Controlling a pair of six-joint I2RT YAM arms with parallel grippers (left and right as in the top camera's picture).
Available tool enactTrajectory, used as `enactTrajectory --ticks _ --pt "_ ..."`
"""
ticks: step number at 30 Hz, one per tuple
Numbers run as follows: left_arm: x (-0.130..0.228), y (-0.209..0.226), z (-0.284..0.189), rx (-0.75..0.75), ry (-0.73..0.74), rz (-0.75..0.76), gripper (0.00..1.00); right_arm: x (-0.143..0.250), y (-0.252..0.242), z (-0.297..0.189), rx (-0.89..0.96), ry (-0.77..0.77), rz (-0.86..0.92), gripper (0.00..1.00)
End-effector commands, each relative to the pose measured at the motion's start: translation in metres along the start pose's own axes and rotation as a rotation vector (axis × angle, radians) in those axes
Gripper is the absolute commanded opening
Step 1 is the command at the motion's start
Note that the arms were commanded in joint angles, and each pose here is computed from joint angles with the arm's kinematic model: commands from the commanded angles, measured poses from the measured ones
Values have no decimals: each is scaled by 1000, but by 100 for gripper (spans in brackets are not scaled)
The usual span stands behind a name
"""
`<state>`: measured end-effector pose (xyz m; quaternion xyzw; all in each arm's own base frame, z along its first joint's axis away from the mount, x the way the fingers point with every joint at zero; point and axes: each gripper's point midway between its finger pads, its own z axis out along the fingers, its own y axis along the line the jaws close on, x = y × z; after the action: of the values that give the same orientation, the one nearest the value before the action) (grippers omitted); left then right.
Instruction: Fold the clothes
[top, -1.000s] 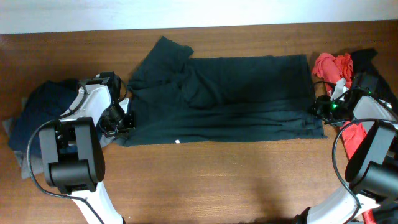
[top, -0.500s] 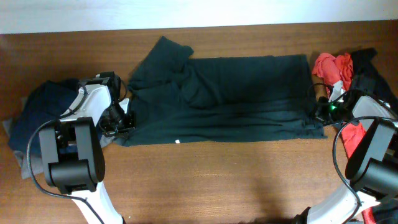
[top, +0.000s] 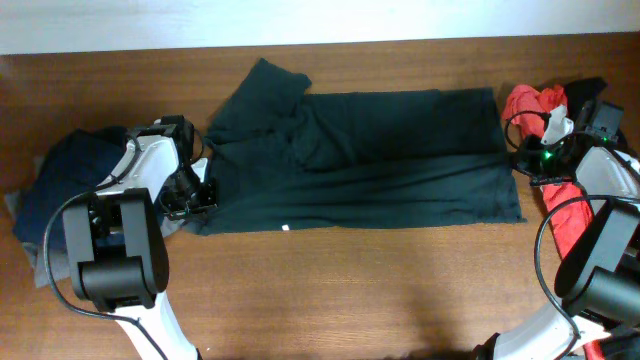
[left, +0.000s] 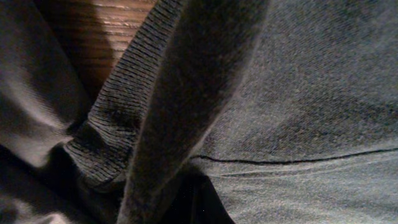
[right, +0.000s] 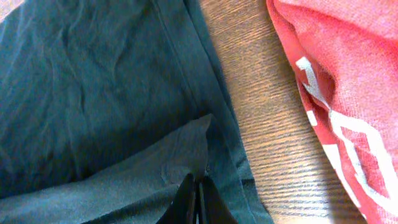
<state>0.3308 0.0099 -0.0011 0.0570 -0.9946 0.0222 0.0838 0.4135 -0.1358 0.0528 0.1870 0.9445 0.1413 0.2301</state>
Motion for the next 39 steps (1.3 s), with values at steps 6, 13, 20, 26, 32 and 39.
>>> enactTrajectory --ticks 6,13,20,26,32,39 --pt "1 4 0 -5 -3 -13 0 -15 -31 -14 193 -53 -17 6" --pt "1 4 0 -5 -4 -12 1 -27 -24 -15 163 -95 -30 40" --pt "4 3 -5 -3 13 -12 25 6 25 -22 -102 37 20 47" --pt "-7 -8 -40 54 -67 -6 36 30 37 -28 -156 136 80 39" --pt "-19 -17 -95 96 -247 27 43 39 38 -30 -151 179 173 38" --pt "-20 -70 -129 289 -361 262 52 72 50 -26 -100 308 180 38"
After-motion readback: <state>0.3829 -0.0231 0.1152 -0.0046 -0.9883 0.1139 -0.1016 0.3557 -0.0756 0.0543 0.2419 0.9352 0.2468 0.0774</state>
